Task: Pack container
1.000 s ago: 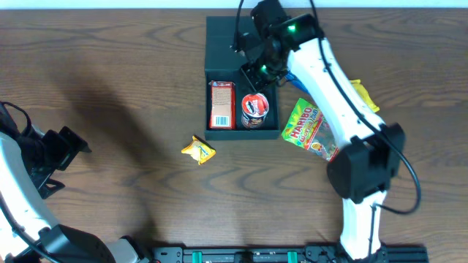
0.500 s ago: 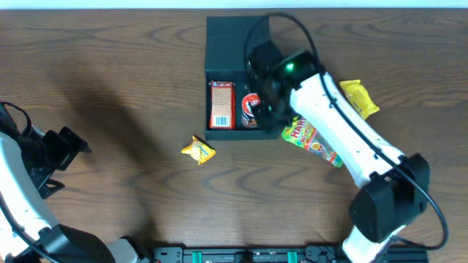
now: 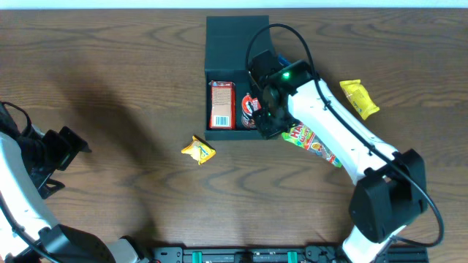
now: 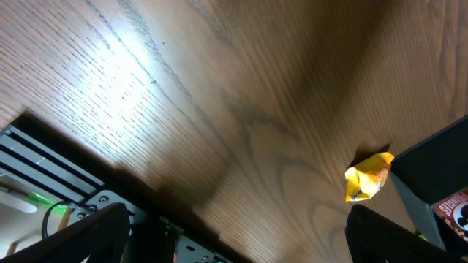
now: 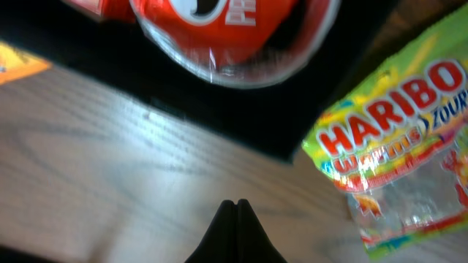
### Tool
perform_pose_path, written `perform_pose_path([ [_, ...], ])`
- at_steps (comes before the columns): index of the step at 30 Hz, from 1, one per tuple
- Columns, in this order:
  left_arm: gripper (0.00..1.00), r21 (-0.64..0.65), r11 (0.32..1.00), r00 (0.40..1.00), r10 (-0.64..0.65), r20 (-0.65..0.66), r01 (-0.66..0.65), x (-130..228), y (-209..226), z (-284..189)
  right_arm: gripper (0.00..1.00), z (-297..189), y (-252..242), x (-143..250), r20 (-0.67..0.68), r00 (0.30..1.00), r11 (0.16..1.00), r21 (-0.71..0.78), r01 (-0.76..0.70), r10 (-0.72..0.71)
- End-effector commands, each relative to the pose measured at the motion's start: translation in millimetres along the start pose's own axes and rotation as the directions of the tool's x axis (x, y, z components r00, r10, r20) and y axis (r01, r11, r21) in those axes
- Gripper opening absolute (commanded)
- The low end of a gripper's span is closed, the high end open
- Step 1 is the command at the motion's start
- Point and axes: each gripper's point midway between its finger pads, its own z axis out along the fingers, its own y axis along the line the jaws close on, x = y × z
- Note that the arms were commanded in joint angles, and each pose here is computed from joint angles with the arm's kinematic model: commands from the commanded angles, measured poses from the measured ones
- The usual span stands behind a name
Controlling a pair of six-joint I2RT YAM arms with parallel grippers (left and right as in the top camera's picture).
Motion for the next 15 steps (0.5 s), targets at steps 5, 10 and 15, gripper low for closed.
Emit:
perform_pose_path([
  [5,0.95,0.0,1.0,1.0,-0.001,0.013,0.001,-2,0,-4,0.09,9,1,-12,0.058,0.998,1.0,0.003,-0.011,0.011],
  [10,0.95,-0.001,1.0,1.0,-0.001,0.013,0.001,-1,0,-4,0.41,8,1,-14,0.068,0.99,0.993,-0.005,-0.121,0.121],
  [15,0.95,0.0,1.0,1.0,-0.001,0.013,0.001,-2,0,-4,0.34,4,-8,-17,0.084,0.96,0.964,-0.019,-0.267,0.268],
])
